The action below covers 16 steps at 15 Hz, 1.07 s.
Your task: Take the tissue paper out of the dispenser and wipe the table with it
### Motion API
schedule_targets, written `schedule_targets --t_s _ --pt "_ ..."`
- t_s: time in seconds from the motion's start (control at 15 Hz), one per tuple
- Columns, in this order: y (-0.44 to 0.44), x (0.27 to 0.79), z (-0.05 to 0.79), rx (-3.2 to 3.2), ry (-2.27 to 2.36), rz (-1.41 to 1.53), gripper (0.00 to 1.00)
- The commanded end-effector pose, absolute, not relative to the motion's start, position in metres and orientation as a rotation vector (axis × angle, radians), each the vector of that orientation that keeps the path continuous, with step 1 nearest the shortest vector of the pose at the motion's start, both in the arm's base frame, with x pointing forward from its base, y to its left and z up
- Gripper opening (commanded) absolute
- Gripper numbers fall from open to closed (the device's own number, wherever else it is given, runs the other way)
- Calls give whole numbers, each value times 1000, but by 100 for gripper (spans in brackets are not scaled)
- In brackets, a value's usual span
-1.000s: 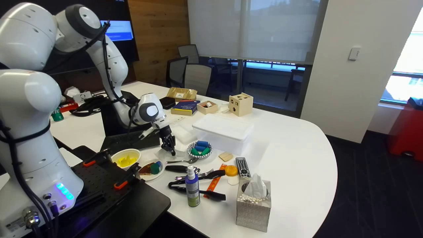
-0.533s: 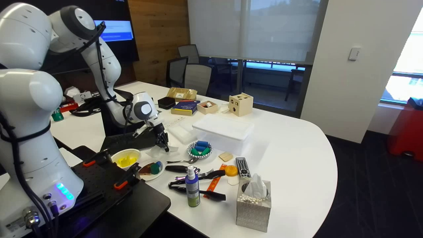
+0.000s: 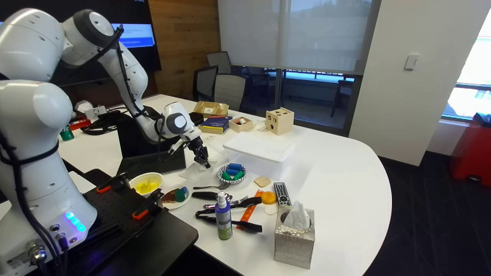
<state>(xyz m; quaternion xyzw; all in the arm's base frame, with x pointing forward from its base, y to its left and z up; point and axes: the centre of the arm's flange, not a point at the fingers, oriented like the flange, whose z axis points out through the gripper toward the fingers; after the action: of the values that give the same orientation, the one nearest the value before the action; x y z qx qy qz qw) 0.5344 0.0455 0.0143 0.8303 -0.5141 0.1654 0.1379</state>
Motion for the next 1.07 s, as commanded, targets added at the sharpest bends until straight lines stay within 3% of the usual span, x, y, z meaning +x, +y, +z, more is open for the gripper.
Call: schedule_targets --t_s 0.0,0.53,1.0 --pt "7 548 11 2340 -1494 504 0" --pt "-3 487 -25 2318 -1427 344 0" --pt "33 487 -19 2409 -1374 283 0"
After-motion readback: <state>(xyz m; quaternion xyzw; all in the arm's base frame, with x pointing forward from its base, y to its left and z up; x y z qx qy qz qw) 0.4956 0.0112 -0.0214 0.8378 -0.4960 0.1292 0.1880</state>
